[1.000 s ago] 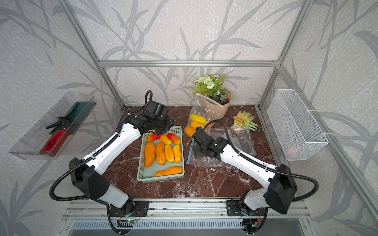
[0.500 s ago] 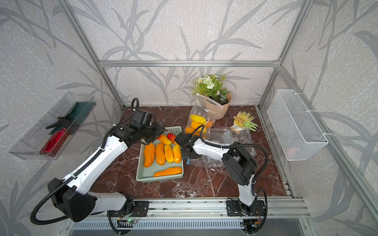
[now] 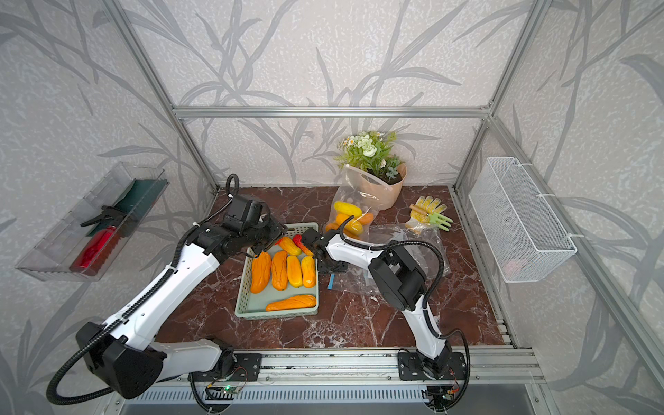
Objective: Place the mango in a zip-top bag and seal the zipper
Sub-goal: Pick up the zipper food storage bag.
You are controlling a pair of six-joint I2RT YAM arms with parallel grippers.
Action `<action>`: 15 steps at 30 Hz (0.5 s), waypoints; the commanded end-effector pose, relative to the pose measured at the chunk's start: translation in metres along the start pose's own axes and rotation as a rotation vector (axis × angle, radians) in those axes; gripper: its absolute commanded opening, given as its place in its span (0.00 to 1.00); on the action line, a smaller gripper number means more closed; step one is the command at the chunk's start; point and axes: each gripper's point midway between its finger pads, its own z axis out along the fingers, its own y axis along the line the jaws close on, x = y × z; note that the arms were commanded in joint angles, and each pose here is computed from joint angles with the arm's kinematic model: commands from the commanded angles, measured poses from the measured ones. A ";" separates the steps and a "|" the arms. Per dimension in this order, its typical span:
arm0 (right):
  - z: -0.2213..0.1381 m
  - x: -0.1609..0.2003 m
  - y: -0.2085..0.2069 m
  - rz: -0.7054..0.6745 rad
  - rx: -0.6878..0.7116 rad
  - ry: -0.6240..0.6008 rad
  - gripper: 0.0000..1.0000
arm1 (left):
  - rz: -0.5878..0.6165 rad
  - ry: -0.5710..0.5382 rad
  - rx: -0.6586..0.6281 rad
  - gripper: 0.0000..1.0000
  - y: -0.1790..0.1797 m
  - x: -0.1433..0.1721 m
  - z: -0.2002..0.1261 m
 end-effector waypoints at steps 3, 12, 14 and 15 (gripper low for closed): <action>0.001 0.005 -0.018 -0.004 0.096 0.024 0.39 | -0.009 -0.018 0.006 0.44 0.002 -0.003 -0.006; -0.003 0.002 -0.021 -0.011 0.111 0.022 0.21 | -0.012 -0.013 0.010 0.43 0.002 -0.002 -0.004; -0.004 0.002 -0.021 -0.011 0.113 0.022 0.14 | -0.014 -0.013 0.010 0.42 0.003 -0.002 -0.004; -0.004 0.002 -0.022 -0.012 0.116 0.023 0.12 | -0.015 -0.014 0.011 0.42 0.003 -0.001 -0.005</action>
